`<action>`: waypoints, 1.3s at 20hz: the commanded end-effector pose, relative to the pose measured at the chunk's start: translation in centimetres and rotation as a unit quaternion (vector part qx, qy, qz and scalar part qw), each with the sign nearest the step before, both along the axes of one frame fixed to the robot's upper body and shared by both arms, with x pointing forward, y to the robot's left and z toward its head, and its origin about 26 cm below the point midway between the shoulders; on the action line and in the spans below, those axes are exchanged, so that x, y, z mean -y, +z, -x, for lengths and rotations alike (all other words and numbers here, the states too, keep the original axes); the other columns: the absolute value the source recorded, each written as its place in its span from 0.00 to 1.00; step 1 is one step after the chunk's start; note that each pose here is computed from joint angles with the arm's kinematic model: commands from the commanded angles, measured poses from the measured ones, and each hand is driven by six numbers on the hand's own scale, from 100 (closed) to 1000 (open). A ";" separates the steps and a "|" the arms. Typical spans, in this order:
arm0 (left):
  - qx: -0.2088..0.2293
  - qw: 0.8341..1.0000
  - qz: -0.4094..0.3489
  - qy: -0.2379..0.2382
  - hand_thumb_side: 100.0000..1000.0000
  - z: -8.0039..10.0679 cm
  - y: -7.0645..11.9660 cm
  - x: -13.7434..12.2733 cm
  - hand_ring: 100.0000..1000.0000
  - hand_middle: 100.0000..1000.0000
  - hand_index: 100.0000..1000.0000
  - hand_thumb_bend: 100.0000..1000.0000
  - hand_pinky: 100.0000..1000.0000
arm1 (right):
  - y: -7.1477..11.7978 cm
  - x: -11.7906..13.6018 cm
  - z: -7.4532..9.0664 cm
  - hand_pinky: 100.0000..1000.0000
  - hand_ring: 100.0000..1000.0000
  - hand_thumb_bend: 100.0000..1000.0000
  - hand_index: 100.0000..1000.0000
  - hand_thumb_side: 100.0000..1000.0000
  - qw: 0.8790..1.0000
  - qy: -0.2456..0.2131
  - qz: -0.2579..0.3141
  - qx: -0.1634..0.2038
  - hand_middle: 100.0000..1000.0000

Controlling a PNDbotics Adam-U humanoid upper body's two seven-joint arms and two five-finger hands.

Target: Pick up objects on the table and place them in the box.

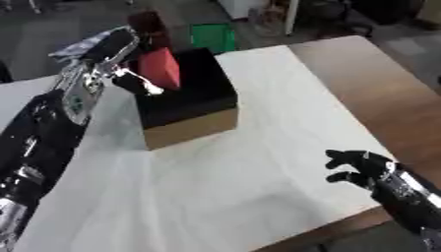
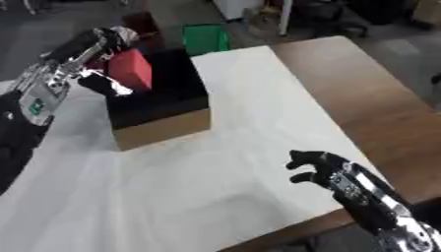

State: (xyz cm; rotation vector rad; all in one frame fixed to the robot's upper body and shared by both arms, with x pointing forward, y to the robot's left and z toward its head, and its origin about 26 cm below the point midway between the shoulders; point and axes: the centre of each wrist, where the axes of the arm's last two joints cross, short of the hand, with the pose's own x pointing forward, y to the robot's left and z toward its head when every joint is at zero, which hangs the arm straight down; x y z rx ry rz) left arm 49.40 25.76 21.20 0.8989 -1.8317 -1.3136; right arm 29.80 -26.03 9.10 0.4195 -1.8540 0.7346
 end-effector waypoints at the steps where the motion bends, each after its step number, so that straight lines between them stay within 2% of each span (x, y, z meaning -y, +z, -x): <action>1: 0.015 1.000 -0.003 -0.020 0.30 0.2 1.5 -0.4 0.67 0.73 0.78 0.77 0.68 | 0.7 0.1 -0.1 0.74 1.00 0.00 0.80 0.79 1.000 0.002 0.000 0.010 0.68; 4: 0.013 0.999 0.000 -0.037 0.30 0.5 1.9 -0.8 0.68 0.75 0.78 0.78 0.68 | 0.6 0.1 -0.1 0.74 1.00 0.00 0.80 0.79 1.000 0.000 -0.001 0.011 0.68; 9: 0.039 0.996 0.050 -0.066 0.21 2.0 3.9 -1.8 0.58 0.61 0.69 0.72 0.63 | 0.3 0.4 0.1 0.74 1.00 0.00 0.80 0.79 1.000 -0.009 -0.002 0.007 0.68; 10: 0.046 0.994 0.064 -0.073 0.45 2.5 4.5 -2.0 0.57 0.60 0.68 0.57 0.62 | 0.3 0.5 0.1 0.74 1.00 0.00 0.80 0.79 1.000 -0.011 -0.003 0.007 0.68; 11: 0.054 0.992 0.079 -0.080 0.18 3.1 5.1 -2.3 0.57 0.59 0.67 0.70 0.62 | 0.2 0.5 0.1 0.74 1.00 0.00 0.80 0.78 1.000 -0.012 -0.003 0.006 0.68; 16: 0.078 0.980 0.144 -0.111 0.14 7.2 7.2 -4.2 0.55 0.57 0.65 0.70 0.61 | 0.3 0.7 0.2 0.74 1.00 0.00 0.80 0.78 1.000 -0.016 -0.005 0.006 0.68; 20: 0.075 0.972 0.189 -0.122 0.13 10.8 6.8 -5.3 0.55 0.57 0.65 0.68 0.60 | 0.2 0.9 0.3 0.74 1.00 0.00 0.80 0.78 1.000 -0.020 -0.006 0.005 0.68; 26: 0.051 0.959 0.257 -0.109 0.17 14.4 4.1 -5.9 0.54 0.57 0.64 0.63 0.59 | 0.0 1.0 0.3 0.74 1.00 0.00 0.80 0.78 1.000 -0.024 -0.007 0.002 0.68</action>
